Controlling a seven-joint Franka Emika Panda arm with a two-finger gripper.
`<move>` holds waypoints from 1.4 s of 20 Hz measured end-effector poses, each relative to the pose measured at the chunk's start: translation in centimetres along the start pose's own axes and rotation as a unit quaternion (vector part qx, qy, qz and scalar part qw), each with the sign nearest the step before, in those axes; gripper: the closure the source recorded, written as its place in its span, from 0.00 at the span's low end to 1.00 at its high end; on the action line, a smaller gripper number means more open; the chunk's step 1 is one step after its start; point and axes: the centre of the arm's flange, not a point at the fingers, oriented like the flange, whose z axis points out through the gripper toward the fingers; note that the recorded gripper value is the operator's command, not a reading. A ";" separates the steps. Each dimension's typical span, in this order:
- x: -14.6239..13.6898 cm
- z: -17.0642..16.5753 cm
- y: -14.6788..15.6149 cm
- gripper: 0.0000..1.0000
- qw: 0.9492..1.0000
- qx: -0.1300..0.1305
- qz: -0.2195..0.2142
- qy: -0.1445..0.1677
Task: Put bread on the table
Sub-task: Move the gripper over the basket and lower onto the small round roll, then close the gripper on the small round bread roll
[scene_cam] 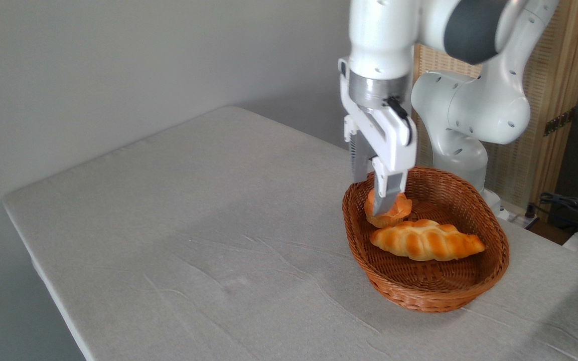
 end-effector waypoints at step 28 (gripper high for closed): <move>-1.0 5.0 1.5 0.76 0.997 -0.050 0.058 -0.013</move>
